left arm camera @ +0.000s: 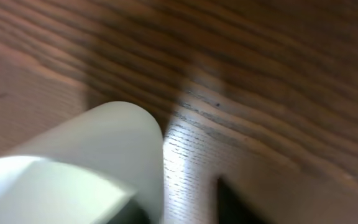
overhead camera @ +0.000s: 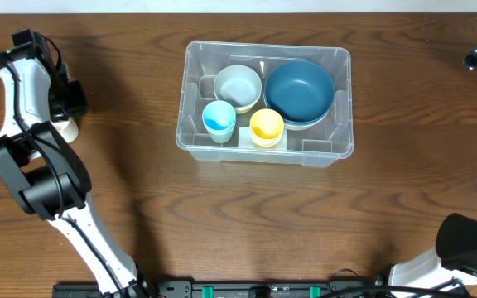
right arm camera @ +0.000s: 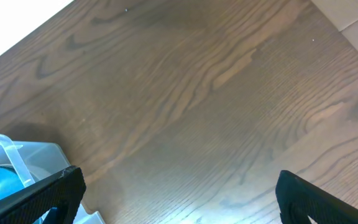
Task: Pack container
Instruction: 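Grasp the light blue cup with the left gripper and lift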
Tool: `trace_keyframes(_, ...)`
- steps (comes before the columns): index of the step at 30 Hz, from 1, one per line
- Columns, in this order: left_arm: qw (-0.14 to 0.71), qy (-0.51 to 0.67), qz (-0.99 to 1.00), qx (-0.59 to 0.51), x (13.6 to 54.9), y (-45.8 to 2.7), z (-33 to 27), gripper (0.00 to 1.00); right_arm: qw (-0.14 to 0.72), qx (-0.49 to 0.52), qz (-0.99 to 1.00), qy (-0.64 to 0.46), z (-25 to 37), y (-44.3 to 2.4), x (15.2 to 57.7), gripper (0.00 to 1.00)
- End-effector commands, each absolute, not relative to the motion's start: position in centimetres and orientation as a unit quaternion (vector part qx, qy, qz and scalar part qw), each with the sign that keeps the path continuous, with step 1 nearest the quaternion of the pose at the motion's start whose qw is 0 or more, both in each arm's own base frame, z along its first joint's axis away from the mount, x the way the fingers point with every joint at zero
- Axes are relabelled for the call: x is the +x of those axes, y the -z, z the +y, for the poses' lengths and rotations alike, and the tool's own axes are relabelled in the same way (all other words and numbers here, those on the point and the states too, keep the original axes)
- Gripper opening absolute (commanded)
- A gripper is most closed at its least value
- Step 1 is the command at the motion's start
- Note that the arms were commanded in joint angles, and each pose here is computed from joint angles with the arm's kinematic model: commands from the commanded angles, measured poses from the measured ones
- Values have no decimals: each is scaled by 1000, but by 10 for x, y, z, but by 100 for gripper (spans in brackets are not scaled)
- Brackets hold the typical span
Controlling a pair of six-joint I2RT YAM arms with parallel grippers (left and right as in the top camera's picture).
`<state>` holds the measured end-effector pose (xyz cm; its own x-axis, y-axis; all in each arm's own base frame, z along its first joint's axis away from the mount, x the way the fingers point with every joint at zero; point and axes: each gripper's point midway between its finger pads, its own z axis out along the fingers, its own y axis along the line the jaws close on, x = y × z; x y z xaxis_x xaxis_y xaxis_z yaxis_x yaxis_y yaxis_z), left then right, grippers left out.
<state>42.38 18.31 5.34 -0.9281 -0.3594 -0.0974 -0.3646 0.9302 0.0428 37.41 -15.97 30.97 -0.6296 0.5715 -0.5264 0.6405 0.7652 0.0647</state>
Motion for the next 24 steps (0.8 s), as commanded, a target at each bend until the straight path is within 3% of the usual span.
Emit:
trace_keyframes(1, 32, -35, 982, -183, 419, -46, 187, 6, 266, 345, 898, 66, -162, -308, 373, 99)
trace_keyframes(13, 33, 19, 985, -170, 418, -67, 151, 6, 266, 345, 898, 66, -162, -308, 373, 99)
trace_keyframes(24, 192, 31, 978, -73, 435, -203, 57, 6, 266, 345, 898, 66, -162, -308, 373, 99)
